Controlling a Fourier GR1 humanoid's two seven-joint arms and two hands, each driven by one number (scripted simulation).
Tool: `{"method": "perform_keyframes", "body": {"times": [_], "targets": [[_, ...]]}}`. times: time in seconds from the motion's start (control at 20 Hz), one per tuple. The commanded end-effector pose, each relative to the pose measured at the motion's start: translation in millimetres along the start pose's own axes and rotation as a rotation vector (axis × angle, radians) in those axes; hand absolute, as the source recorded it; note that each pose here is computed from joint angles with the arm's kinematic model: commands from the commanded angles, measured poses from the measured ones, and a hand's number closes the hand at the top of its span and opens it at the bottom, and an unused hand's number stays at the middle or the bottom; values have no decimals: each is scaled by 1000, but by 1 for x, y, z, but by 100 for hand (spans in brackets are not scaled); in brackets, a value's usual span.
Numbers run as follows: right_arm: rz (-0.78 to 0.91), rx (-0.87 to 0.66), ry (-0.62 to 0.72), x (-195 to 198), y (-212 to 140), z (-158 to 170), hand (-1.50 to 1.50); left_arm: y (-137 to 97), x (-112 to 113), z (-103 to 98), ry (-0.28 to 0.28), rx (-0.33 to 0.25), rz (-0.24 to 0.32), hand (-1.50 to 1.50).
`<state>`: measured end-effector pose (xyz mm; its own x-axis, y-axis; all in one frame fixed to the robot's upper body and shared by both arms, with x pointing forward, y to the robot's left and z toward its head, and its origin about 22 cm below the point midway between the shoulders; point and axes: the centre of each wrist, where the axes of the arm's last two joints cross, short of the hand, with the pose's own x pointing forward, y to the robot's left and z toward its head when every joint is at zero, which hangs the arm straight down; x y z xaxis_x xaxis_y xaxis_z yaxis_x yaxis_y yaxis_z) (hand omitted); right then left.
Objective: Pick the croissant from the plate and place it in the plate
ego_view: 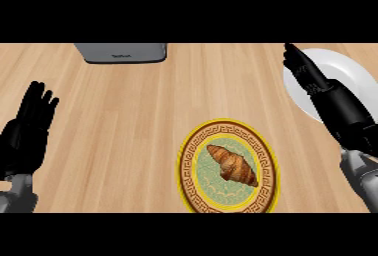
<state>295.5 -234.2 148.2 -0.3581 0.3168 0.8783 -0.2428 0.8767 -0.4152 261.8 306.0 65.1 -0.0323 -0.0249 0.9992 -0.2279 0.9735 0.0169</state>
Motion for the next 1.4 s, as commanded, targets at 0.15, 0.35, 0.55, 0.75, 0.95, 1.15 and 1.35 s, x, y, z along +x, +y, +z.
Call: {"method": "perform_keyframes", "body": {"times": [0.15,0.35,0.55,0.75,0.95,1.15,1.35], "targets": [[-353,523,-127,-5,67,-16,150,-13,-2,-5,33,-140,-103,0],[210,609,-499,67,33,-34,150,-16,-17,2,113,-193,-129,0],[-530,553,-272,-76,59,-10,-150,-35,-32,4,118,-231,-142,0],[-449,818,-304,-98,38,-12,-150,-35,-26,-10,137,-217,-144,0],[-297,866,-356,-101,17,-28,-150,-35,-40,-6,149,-229,-155,0],[-166,929,-381,-93,5,-46,-150,-34,-38,-14,173,-209,-160,0],[-106,969,-394,-103,15,-49,-150,-41,-31,-17,160,-220,-155,0]]}}
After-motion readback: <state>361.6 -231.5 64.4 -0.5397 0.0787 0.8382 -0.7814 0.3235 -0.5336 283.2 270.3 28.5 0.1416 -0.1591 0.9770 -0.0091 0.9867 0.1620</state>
